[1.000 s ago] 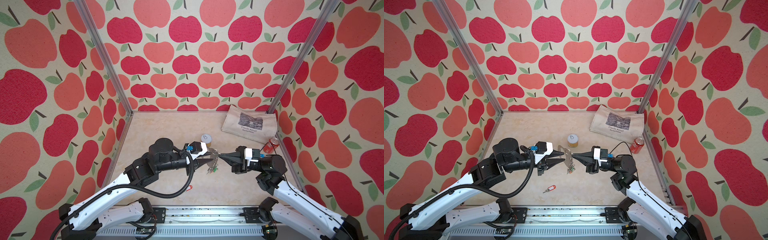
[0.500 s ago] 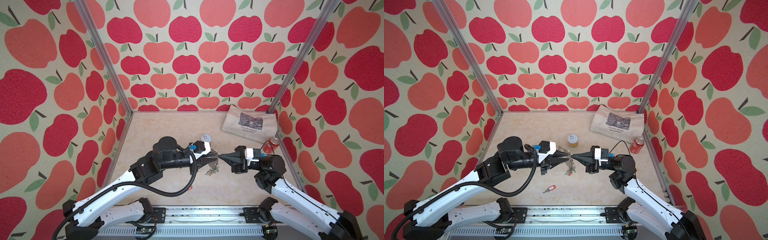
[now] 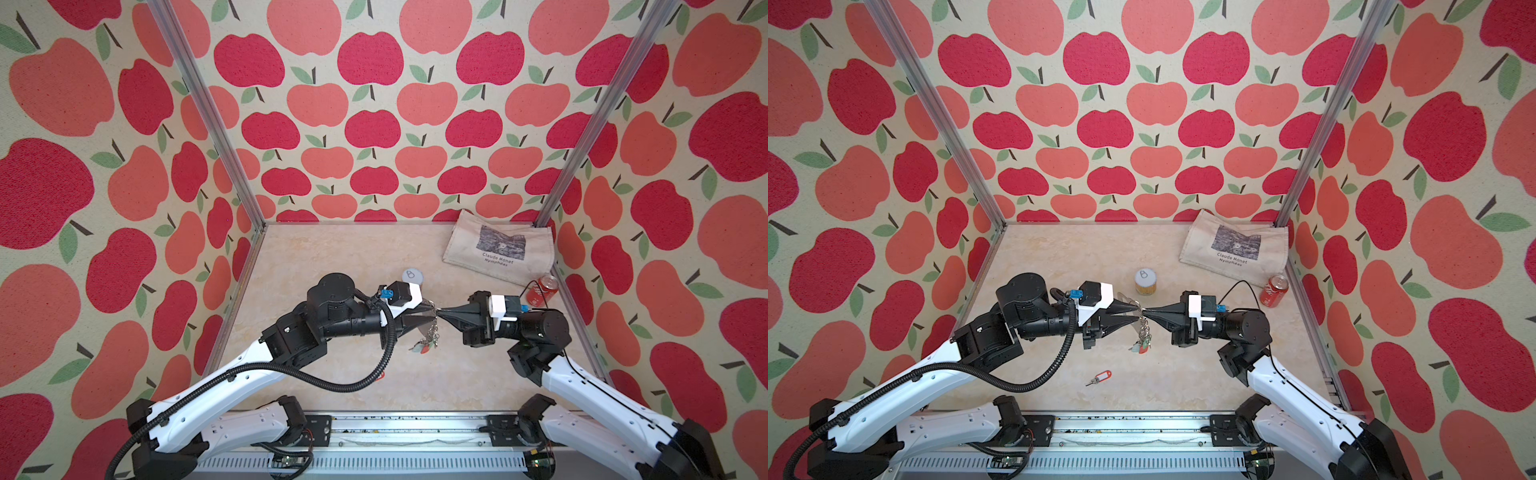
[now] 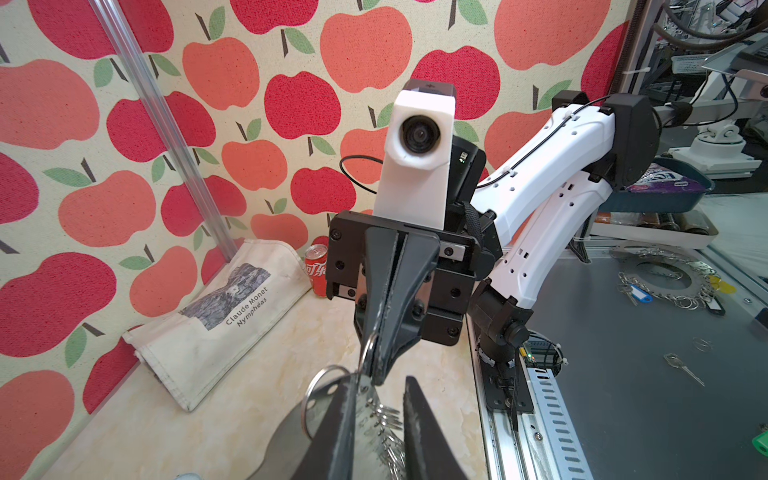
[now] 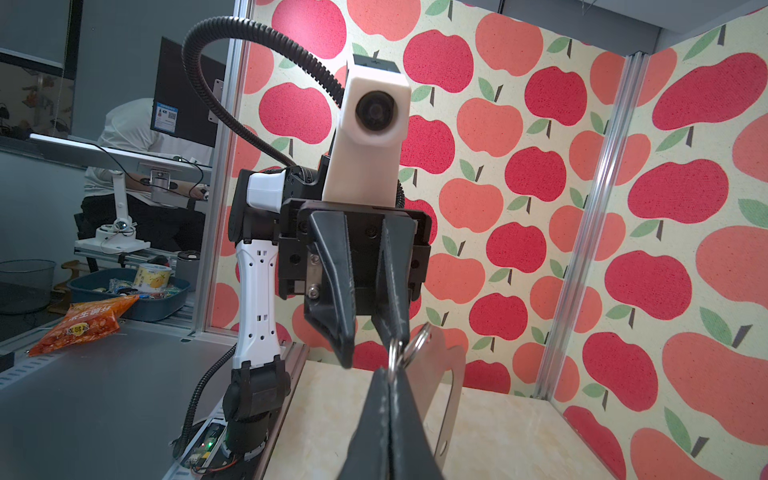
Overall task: Put the keys on the keyring
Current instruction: 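Hold the split ring with both grippers above the table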
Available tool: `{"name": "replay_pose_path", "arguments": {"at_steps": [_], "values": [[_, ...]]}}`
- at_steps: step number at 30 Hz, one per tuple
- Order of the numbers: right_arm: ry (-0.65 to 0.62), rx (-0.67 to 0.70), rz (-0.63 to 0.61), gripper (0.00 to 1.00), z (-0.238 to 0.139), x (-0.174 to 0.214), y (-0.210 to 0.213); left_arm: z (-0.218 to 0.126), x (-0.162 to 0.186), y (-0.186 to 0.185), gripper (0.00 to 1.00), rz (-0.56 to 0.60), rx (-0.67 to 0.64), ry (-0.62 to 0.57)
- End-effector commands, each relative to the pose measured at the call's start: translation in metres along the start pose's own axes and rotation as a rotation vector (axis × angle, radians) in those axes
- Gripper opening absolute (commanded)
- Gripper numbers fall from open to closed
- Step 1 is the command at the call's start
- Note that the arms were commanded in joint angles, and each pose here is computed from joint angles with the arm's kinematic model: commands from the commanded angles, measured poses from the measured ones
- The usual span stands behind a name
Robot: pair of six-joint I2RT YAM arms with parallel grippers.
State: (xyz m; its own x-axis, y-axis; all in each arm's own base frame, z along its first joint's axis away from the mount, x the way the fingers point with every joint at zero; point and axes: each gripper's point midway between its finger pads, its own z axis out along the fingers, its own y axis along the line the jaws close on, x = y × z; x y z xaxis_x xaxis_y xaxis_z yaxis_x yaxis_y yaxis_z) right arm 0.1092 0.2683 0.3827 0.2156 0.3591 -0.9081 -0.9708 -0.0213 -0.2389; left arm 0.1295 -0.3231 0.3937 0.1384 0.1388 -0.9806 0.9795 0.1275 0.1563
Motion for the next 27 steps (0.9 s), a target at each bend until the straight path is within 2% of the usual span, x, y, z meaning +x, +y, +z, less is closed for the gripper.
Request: {"name": "replay_pose_path", "arguments": {"at_steps": [1, 7, 15, 22, 27], "values": [[-0.018, -0.064, -0.023, 0.00, 0.002, -0.012, 0.011, 0.006, 0.005, 0.016, 0.24, -0.002, -0.068, 0.001], [-0.007, -0.074, -0.018, 0.00, 0.002, -0.010, 0.013, 0.002, 0.007, 0.027, 0.26, -0.024, -0.109, -0.011], [-0.003, -0.057, -0.025, 0.00, 0.001, -0.009, 0.010, 0.006, 0.006, 0.005, 0.24, -0.035, 0.033, -0.008], [-0.007, -0.039, -0.025, 0.00, 0.001, -0.008, 0.007, 0.005, 0.002, -0.007, 0.10, -0.018, 0.089, -0.018], [0.007, -0.030, -0.010, 0.00, 0.002, -0.004, 0.005, 0.005, -0.003, -0.012, 0.03, 0.004, 0.101, -0.031]]}}
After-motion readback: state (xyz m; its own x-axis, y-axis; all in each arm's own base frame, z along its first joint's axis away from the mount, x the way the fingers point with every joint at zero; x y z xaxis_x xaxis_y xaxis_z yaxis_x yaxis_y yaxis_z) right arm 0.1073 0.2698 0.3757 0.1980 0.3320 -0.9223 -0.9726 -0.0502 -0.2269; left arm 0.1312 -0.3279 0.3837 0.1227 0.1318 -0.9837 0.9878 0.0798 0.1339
